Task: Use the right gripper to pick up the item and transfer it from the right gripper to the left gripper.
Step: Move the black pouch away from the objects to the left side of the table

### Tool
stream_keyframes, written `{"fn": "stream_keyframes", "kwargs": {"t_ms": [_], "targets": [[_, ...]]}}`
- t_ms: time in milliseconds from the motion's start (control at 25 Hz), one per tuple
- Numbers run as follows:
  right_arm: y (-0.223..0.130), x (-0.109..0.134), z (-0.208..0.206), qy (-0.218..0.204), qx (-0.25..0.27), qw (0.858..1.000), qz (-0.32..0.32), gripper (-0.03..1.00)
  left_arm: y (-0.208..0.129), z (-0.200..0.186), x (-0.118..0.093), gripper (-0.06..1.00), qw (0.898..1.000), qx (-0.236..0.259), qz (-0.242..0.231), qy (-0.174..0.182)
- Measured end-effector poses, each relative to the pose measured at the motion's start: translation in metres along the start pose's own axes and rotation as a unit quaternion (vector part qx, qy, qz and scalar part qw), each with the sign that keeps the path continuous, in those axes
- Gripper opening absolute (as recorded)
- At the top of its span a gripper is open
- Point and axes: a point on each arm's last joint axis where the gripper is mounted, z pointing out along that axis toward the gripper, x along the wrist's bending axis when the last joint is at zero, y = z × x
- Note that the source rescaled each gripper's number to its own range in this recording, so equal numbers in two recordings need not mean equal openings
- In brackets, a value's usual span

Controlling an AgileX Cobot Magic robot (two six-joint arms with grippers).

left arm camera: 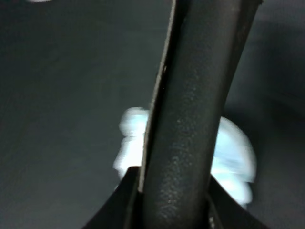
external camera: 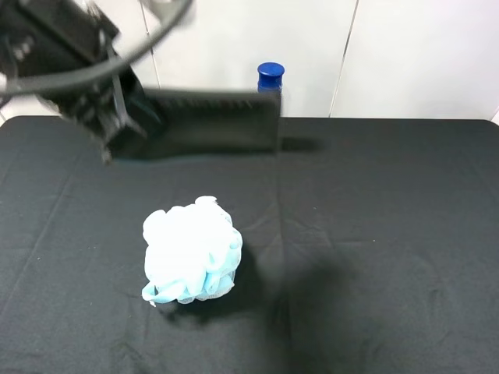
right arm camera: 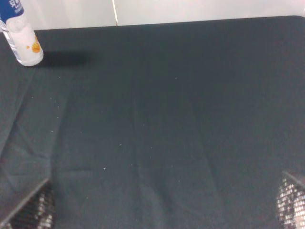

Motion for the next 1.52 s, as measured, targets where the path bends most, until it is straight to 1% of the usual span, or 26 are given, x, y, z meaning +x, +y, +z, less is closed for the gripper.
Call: {"fn": "stream_keyframes", "kwargs": {"t_ms": [80,160,280,360,480,600,720,920,1040,1160,1320,1400,1520], "targets": [[0.0,0.0,0.0,0.0,0.0,1.0,0.0,1.0,0.0,-0.003,0.011,0.0,0.999,0.004,-0.033,0.032],[0.0,0.0,0.0,0.0,0.0,1.0,0.0,1.0,-0.004,-0.004,0.025,0.0,0.996,0.009,-0.07,0.06],[0.0,0.0,0.0,0.0,0.0,1.0,0.0,1.0,-0.012,-0.004,0.052,0.0,0.987,0.016,-0.13,0.098],[0.0,0.0,0.0,0.0,0.0,1.0,0.0,1.0,-0.017,-0.002,0.07,0.0,0.979,0.012,-0.167,0.119],[0.0,0.0,0.0,0.0,0.0,1.0,0.0,1.0,-0.029,0.009,0.092,0.0,0.968,0.008,-0.209,0.142],[0.0,0.0,0.0,0.001,0.0,1.0,0.001,1.0,-0.051,0.028,0.105,0.0,0.959,0.019,-0.24,0.152],[0.0,0.0,0.0,0.001,0.0,1.0,0.001,1.0,-0.073,0.052,0.109,0.0,0.954,0.025,-0.255,0.152],[0.0,0.001,0.0,0.003,0.0,1.0,0.002,1.0,-0.096,0.084,0.101,0.0,0.956,0.004,-0.254,0.146],[0.0,0.002,0.0,0.008,0.001,1.0,0.005,1.0,-0.107,0.103,0.098,0.0,0.956,0.008,-0.26,0.139],[0.0,0.002,0.0,0.012,0.001,1.0,0.008,1.0,-0.115,0.122,0.099,0.0,0.955,0.021,-0.266,0.132],[0.0,0.002,0.0,0.013,0.001,1.0,0.008,1.0,-0.121,0.143,0.104,0.0,0.952,0.022,-0.279,0.129],[0.0,0.003,0.0,0.014,0.001,1.0,0.009,1.0,-0.123,0.153,0.104,0.0,0.952,0.025,-0.279,0.126],[0.0,0.003,0.0,0.014,0.001,1.0,0.009,1.0,-0.124,0.164,0.106,0.0,0.952,0.015,-0.278,0.124]]}}
